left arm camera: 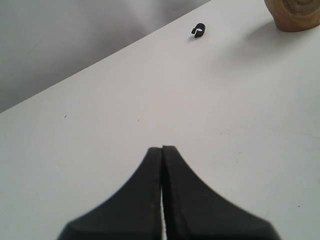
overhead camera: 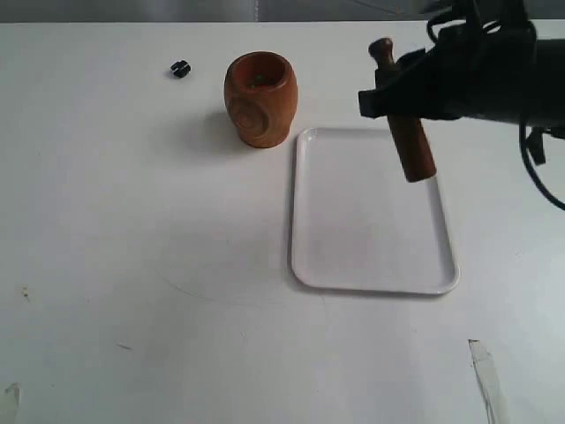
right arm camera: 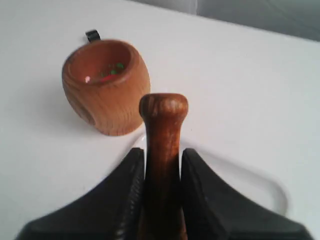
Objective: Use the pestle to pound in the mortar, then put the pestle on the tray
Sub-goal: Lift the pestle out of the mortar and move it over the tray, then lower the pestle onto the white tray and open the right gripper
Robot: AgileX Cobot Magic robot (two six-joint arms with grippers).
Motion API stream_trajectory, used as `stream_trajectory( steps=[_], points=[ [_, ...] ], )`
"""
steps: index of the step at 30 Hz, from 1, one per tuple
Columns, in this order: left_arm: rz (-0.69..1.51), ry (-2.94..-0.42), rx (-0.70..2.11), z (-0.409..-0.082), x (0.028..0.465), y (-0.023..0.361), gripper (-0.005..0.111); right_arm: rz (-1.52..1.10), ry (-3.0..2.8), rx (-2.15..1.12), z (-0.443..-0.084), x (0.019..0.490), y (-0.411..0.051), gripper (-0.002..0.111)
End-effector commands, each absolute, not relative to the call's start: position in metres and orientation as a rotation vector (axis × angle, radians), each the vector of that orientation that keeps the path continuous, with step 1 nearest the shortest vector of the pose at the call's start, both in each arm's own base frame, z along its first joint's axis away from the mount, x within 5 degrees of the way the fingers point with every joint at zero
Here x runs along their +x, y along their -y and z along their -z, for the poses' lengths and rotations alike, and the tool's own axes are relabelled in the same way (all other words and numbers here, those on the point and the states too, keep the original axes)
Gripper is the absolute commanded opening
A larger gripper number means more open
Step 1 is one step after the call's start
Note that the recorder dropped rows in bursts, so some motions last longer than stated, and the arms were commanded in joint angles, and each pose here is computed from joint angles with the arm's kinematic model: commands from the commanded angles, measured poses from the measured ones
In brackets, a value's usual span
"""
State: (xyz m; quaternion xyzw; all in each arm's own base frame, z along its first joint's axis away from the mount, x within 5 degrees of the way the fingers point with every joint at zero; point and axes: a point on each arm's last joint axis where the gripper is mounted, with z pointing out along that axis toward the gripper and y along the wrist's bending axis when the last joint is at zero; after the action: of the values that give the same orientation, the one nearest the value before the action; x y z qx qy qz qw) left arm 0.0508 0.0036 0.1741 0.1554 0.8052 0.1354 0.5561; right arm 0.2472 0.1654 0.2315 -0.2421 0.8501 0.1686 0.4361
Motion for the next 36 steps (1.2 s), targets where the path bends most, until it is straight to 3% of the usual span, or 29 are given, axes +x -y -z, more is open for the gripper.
stream_trajectory(
  steps=[1,6,17,20,25,28,32,36],
  points=[
    [-0.302,-1.897,0.361,-0.174,0.051,-0.003,0.000,-0.429,-2.271,-0.515,-0.195,0.256,-0.170,0.000],
    [-0.302,-1.897,0.361,-0.174,0.051,-0.003,0.000,-0.406,-2.419,-0.503,-0.152,0.261,-0.173,0.000],
    [-0.302,-1.897,0.361,-0.174,0.051,-0.003,0.000,-0.421,-2.443,-0.542,-0.142,0.260,-0.176,0.001],
    [-0.302,-1.897,0.361,-0.174,0.051,-0.003,0.000,-0.404,-2.439,-0.556,-0.142,0.260,-0.175,0.014],
    [-0.302,-1.897,0.361,-0.174,0.051,-0.003,0.000,-0.407,-2.439,-0.557,-0.142,0.260,-0.176,0.056],
    [-0.302,-1.897,0.361,-0.174,0.051,-0.003,0.000,-0.389,-2.440,-0.551,-0.142,0.261,-0.175,0.068],
    [-0.302,-1.897,0.361,-0.174,0.051,-0.003,0.000,-0.219,-2.386,-0.599,-0.149,0.266,-0.165,0.067],
    [-0.302,-1.897,0.361,-0.174,0.051,-0.003,0.000,0.025,-2.291,-0.515,-0.173,0.272,-0.146,0.052]
  ],
)
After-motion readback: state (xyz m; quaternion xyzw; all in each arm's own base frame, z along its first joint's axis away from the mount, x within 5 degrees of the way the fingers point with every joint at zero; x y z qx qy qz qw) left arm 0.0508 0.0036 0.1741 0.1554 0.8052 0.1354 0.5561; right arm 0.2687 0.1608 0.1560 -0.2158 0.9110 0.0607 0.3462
